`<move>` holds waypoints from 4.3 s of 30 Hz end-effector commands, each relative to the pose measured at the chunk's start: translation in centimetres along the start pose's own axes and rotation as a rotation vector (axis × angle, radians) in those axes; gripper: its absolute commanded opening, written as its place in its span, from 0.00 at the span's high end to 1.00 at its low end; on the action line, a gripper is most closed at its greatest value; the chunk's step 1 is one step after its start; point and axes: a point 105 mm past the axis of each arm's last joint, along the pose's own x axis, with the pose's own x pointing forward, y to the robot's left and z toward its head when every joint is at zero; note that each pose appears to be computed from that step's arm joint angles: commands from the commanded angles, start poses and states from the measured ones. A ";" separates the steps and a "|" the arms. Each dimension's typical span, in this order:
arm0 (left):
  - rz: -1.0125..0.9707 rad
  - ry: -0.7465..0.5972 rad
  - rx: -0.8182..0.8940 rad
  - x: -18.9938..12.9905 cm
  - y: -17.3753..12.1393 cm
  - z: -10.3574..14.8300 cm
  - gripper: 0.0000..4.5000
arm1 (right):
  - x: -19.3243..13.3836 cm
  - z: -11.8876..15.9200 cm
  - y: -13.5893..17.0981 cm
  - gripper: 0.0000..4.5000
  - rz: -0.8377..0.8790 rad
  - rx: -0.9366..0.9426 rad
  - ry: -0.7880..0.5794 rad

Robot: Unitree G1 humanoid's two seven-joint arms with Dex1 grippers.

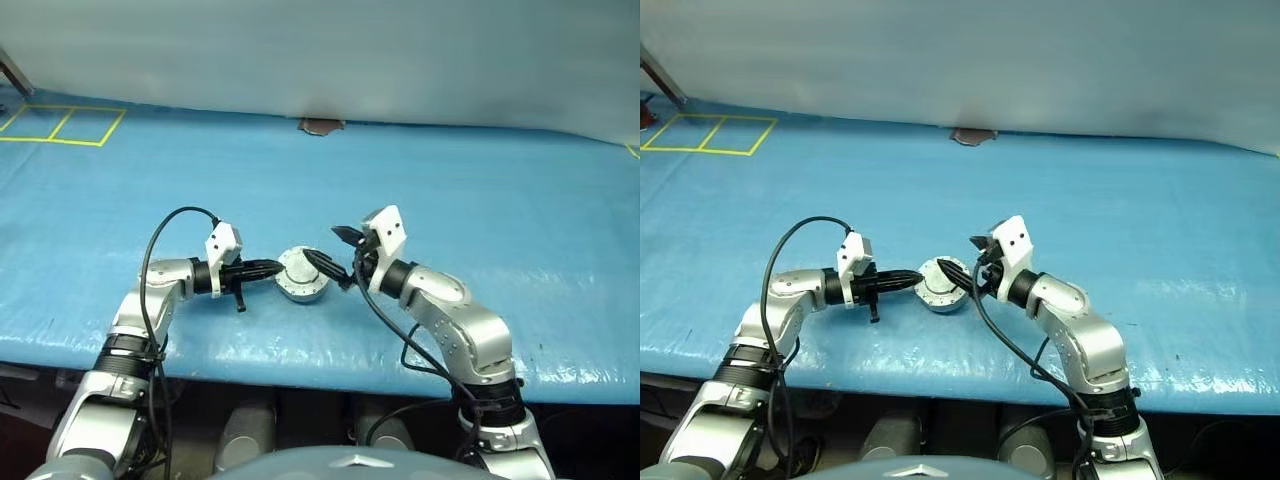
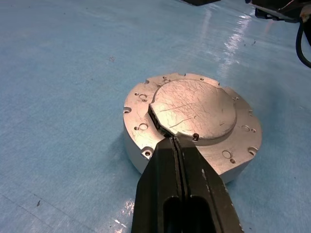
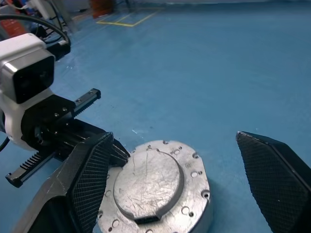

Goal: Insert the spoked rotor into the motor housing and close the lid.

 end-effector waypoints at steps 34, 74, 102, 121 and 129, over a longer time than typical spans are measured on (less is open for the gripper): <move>0.033 0.022 -0.004 -0.1 0.0 -1.1 1.00 | 1.5 -7.4 -0.1 0.05 0.033 0.890 0.064; 0.197 -0.230 -0.170 -1.9 2.3 2.8 1.00 | 1.4 -4.8 -1.7 0.71 0.035 1.112 -0.164; 0.200 -0.221 -0.169 -1.5 1.8 2.8 1.00 | 0.8 -2.7 -1.9 0.71 0.105 1.126 -0.285; 0.221 -0.338 -0.314 -2.0 1.9 3.6 1.00 | 0.9 1.8 -1.9 0.71 0.151 1.099 -0.415; 0.214 -0.409 -0.402 -2.5 2.1 3.9 0.71 | 0.5 4.5 -1.6 0.71 0.201 1.063 -0.468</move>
